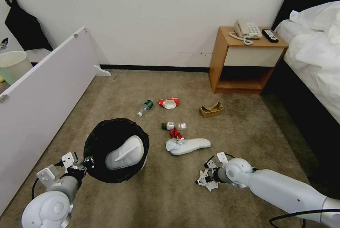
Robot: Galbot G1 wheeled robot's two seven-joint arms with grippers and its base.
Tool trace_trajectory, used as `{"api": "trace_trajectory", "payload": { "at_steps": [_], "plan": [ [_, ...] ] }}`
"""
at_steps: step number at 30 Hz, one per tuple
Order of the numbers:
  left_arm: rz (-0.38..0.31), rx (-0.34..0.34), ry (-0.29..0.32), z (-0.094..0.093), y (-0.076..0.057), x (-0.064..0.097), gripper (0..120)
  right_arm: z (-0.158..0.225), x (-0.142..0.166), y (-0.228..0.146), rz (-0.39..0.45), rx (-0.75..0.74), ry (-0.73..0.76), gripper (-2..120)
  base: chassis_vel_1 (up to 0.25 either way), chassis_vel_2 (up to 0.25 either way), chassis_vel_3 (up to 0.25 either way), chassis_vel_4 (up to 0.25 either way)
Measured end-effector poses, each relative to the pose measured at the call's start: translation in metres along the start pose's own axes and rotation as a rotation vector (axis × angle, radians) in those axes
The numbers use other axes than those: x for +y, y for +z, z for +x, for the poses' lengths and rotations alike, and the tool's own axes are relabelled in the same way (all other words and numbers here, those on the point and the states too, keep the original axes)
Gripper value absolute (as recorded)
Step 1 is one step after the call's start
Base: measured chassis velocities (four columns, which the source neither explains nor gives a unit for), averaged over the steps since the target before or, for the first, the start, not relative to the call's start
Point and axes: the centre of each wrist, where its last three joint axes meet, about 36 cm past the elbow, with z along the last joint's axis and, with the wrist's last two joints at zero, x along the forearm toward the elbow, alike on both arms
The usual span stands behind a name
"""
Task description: Pick up the trash bin and place the garbage on the floor into it.
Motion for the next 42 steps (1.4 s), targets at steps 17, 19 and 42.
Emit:
{"api": "trace_trajectory", "payload": {
  "at_steps": [17,19,42],
  "plan": [
    [0.000,-0.008,-0.012,0.007,0.004,0.003,2,-0.017,-0.013,0.006,-0.013,-0.021,0.048,100,0.000,0.000,0.000,0.000],
    [0.001,-0.009,-0.013,0.007,0.004,0.003,2,-0.017,-0.013,0.006,-0.008,-0.024,0.051,100,0.000,0.000,0.000,0.000],
    [-0.003,-0.013,-0.014,0.007,0.004,0.009,2,-0.021,-0.010,0.005,0.020,-0.058,0.067,98,0.000,0.000,0.000,0.000]
  ]
}}
